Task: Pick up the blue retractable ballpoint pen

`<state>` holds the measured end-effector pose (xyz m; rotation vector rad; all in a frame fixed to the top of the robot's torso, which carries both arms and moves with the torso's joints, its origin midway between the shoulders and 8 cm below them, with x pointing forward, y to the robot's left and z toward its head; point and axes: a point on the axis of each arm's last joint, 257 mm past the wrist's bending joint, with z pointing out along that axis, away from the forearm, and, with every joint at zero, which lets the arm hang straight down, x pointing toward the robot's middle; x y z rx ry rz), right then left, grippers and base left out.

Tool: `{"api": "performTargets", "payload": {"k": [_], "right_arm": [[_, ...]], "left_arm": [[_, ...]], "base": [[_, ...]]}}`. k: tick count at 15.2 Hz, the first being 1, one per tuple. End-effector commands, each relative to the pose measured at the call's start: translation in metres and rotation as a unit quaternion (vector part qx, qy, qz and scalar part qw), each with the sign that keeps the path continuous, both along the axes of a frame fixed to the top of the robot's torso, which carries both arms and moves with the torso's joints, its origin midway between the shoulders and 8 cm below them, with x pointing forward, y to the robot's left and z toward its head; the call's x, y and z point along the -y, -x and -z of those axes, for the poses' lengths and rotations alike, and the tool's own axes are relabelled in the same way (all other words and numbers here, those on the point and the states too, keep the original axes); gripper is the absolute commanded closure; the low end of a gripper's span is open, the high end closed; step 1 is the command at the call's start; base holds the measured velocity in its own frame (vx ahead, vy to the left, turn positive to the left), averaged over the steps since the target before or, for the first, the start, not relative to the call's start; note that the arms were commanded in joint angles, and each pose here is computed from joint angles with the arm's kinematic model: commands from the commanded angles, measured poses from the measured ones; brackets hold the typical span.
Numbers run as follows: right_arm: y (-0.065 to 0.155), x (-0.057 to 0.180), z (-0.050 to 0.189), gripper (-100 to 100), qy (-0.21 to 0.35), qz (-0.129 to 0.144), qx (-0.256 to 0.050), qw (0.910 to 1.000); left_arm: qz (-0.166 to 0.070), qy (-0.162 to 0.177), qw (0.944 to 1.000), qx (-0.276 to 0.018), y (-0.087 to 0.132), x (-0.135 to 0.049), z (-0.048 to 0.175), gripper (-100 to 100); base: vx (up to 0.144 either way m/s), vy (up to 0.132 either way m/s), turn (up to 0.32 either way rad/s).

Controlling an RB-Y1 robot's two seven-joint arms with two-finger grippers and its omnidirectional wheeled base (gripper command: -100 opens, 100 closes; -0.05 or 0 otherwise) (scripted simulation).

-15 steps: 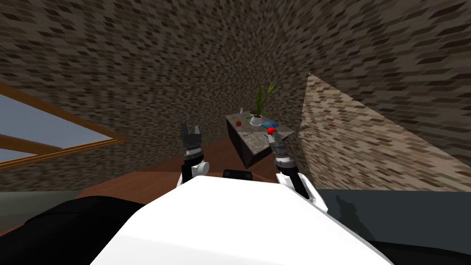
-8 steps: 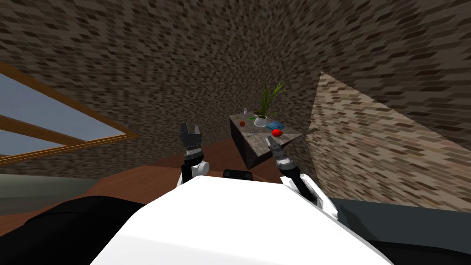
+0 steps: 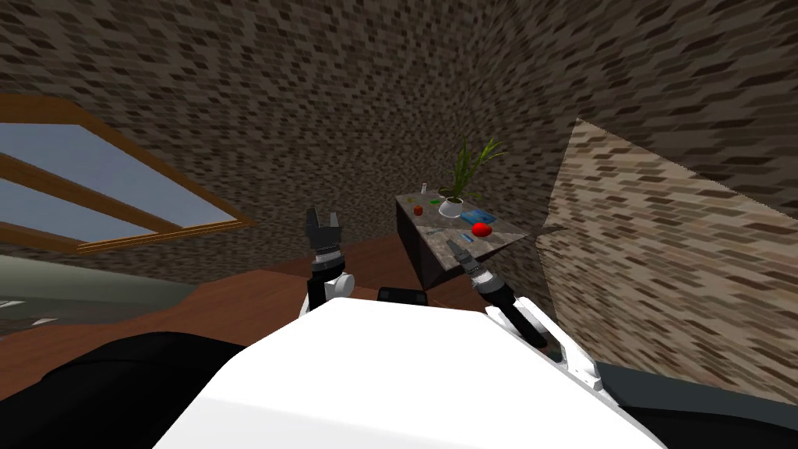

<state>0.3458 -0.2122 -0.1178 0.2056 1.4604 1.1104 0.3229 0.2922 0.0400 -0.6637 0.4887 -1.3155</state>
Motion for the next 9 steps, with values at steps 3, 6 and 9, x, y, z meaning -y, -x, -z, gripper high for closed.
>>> {"api": "performTargets", "payload": {"k": [3,6,9], "right_arm": [[0.002,0.001,0.015,-100,0.042,-0.013,-0.015,0.9989],[0.007,0.005,0.034,-100,0.089,-0.025,-0.033,0.9952],[0.014,0.01,0.053,-100,0.135,-0.038,-0.05,0.9888]], "left_arm": [[0.0,0.0,1.0,0.0,0.0,0.0,0.0,0],[0.0,0.0,1.0,0.0,0.0,0.0,0.0,0],[0.0,0.0,1.0,0.0,0.0,0.0,0.0,0]], "base": [[0.022,0.029,0.073],[0.029,0.027,0.139],[0.037,0.028,0.14]]}}
